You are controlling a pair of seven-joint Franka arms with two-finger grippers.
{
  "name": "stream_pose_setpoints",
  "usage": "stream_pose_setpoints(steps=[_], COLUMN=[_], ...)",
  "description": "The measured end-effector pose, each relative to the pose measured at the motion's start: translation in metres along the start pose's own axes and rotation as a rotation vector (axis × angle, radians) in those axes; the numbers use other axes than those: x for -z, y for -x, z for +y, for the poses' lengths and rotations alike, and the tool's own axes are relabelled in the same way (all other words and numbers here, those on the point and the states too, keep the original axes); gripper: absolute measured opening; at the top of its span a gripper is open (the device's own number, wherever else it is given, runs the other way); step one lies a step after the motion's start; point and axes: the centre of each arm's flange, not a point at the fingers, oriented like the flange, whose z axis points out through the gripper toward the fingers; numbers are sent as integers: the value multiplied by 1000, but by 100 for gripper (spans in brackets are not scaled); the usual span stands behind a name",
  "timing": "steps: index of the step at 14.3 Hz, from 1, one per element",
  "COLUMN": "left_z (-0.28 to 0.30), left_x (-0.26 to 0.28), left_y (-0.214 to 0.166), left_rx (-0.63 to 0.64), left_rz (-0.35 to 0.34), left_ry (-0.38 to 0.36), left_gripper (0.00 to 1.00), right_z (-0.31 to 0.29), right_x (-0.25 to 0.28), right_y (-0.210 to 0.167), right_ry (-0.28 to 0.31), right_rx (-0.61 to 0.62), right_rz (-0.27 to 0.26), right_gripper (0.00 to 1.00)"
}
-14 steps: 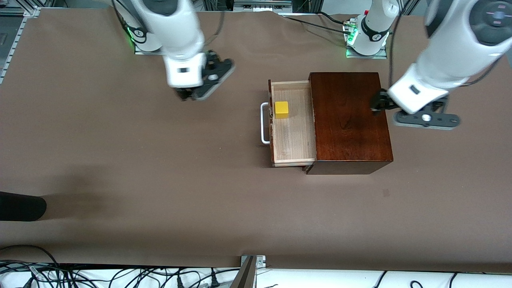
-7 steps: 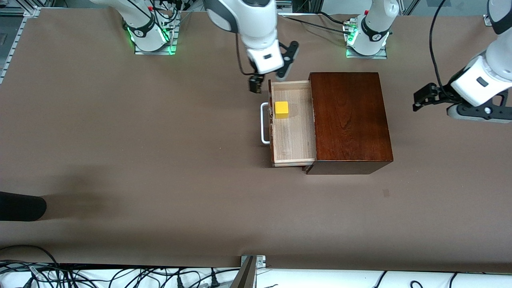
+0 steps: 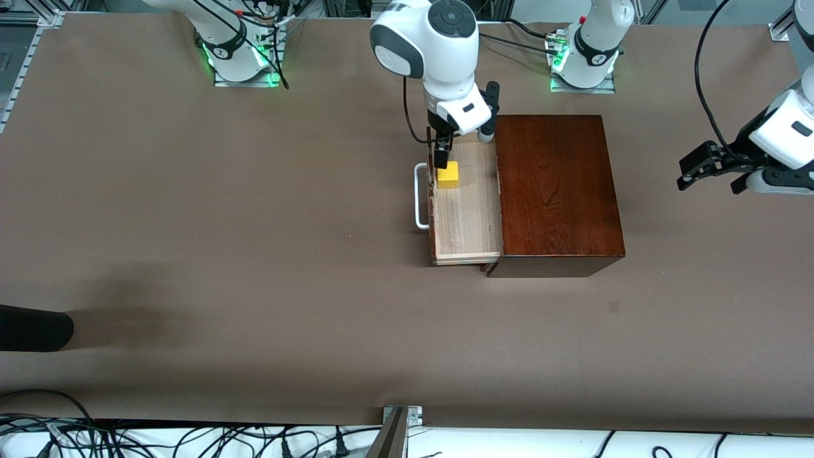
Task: Open drawer, take yellow block, close drawer
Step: 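Lower the right gripper into the drawer and grasp the yellow cube, then lift the yellow cube out with the right gripper while the left gripper approaches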
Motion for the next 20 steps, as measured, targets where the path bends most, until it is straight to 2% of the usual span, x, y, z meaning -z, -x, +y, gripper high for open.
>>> stream_pose_setpoints(steps=[3,8,16,17,19,20], left_z=[-19,-21,-15,-13,-11,-11], left_x=[2,-2,-2,-2,-1,-1], left_y=[3,5,5,4,4,4], left_rx=[32,35,28,24,21,21], left_rz=[-3,-28,-27,-27,-26,-26], left_ry=[-2,-1,-1,0,0,0], left_gripper=[100,100,100,100,100,100], right_z=[0,4,-4,-5,-4,-3], right_x=[-17,-42,-73,-76,-77,-75], right_y=[-4,-8,-12,-13,-13,-13], right_ry=[4,45,50,51,52,55], right_rx=[41,72,101,104,104,102], right_rz=[-3,-4,-27,-30,-31,-29], right_gripper=[100,100,100,95,69,59])
